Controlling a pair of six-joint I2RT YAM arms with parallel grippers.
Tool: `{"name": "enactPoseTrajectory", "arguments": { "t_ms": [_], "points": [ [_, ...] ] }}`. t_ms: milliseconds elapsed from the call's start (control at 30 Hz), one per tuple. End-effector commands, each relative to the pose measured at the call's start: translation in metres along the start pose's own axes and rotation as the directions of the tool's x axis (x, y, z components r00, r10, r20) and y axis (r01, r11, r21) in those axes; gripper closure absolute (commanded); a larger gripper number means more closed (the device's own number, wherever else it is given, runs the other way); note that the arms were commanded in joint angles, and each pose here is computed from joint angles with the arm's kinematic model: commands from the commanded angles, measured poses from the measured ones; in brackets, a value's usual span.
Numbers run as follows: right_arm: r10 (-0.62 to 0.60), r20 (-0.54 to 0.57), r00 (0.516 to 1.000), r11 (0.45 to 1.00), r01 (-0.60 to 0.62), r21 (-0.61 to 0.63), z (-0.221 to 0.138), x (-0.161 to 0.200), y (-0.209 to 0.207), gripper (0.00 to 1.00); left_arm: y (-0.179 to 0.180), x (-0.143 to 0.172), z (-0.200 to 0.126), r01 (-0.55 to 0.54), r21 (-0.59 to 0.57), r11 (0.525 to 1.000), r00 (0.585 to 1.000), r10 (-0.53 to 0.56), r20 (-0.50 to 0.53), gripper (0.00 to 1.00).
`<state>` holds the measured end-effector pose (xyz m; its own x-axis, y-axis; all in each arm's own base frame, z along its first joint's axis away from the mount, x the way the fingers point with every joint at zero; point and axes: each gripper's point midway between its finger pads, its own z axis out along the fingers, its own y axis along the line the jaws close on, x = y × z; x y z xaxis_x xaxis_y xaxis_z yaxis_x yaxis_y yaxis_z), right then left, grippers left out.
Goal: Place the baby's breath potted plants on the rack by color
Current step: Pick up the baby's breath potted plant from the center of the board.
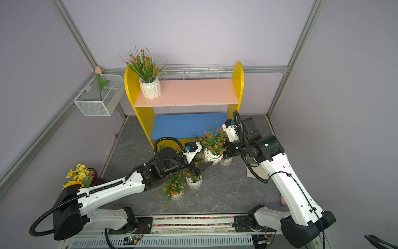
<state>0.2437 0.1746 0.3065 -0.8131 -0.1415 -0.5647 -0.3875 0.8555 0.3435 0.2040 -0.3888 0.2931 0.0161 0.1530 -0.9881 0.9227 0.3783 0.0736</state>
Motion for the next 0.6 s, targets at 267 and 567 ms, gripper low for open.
{"name": "enactPoseTrajectory", "arguments": {
  "t_ms": [267,567],
  "points": [
    [-0.029,0.074,0.997,0.993,0.037,-0.111,-0.009,-0.02,0.023,0.9,-0.009,-0.011,0.019,-0.046,0.021,0.999,0.999,0.046,0.01,0.0],
    [-0.014,0.071,0.997,0.985,0.026,-0.173,-0.01,-0.02,0.034,0.9,-0.006,-0.003,0.031,-0.062,-0.02,0.998,0.998,0.061,-0.023,0.0]
  ]
}}
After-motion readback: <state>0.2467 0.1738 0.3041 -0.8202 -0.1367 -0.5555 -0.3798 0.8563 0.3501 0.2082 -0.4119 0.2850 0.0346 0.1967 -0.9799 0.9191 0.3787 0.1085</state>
